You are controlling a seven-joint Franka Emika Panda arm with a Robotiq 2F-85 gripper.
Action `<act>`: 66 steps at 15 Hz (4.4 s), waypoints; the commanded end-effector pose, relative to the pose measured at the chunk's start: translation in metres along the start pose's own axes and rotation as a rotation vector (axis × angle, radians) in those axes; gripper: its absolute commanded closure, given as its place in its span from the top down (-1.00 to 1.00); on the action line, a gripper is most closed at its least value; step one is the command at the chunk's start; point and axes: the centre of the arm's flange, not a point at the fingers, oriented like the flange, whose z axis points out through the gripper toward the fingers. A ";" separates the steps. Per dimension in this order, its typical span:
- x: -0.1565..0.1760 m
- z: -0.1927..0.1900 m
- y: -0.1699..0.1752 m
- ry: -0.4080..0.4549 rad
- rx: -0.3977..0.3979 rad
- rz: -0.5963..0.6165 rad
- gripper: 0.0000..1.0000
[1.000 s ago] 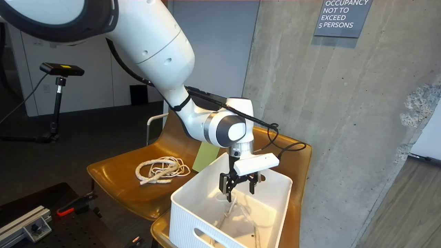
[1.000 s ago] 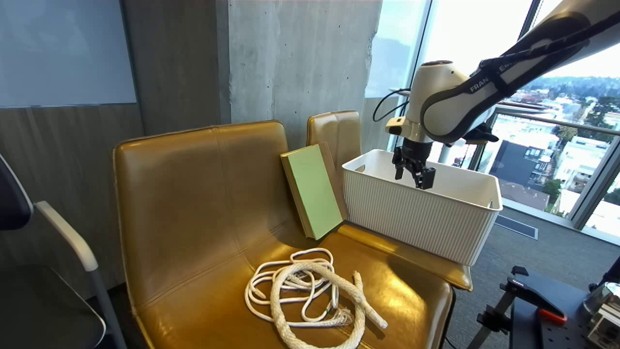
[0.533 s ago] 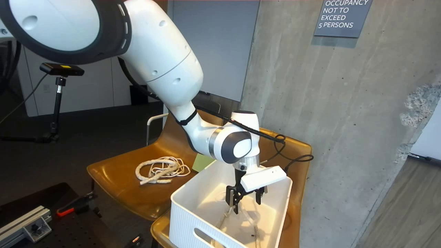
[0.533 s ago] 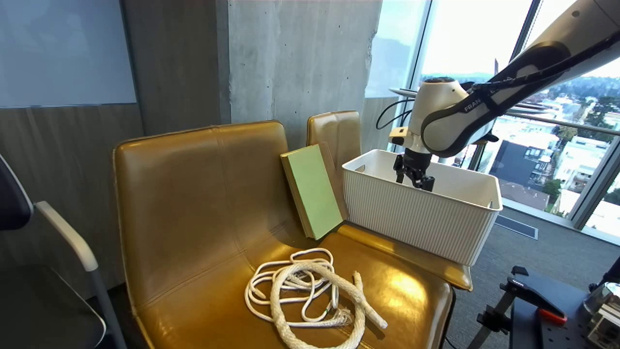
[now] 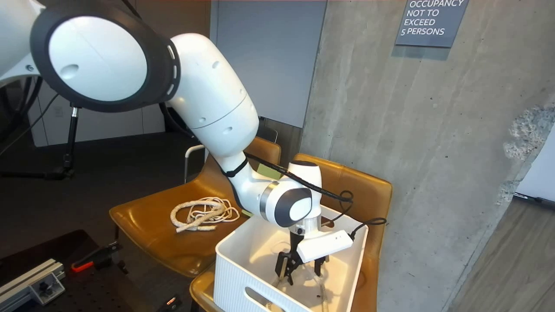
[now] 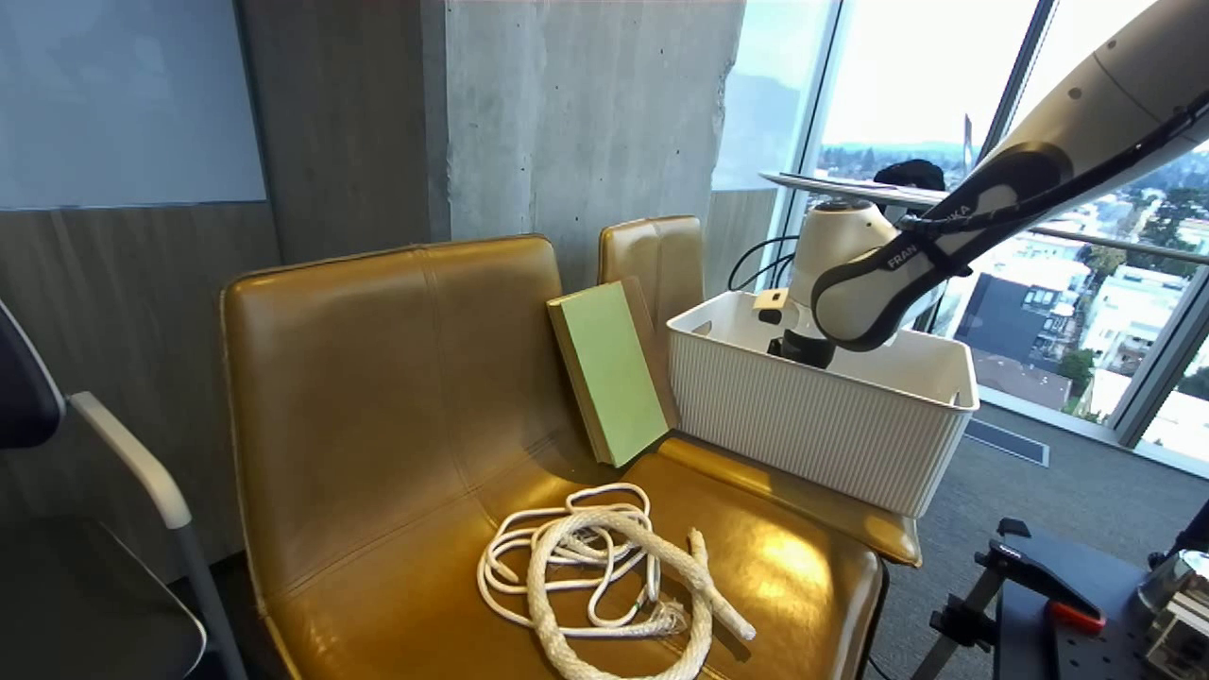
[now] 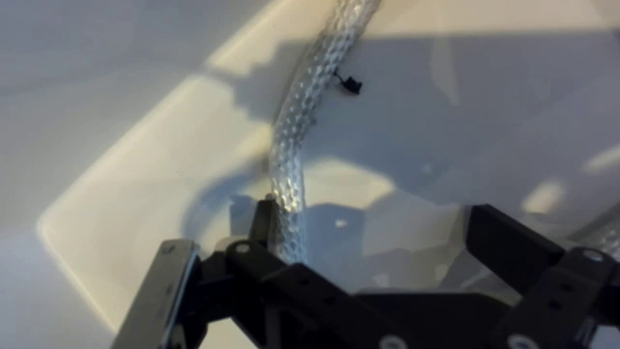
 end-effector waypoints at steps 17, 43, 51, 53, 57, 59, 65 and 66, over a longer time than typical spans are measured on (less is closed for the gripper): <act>-0.019 0.006 0.037 0.009 -0.065 0.025 -1.00; 0.016 -0.301 -0.009 0.080 -0.308 0.059 -0.93; 0.144 -0.476 -0.052 0.087 -0.516 -0.007 -0.93; 0.176 -0.514 -0.064 0.094 -0.561 -0.034 -0.93; 0.235 -0.565 -0.086 0.102 -0.634 -0.087 -0.93; 0.257 -0.586 -0.092 0.101 -0.665 -0.115 -0.93; 0.301 -0.629 -0.091 0.102 -0.740 -0.166 -0.93; 0.305 -0.635 -0.090 0.106 -0.750 -0.167 -0.93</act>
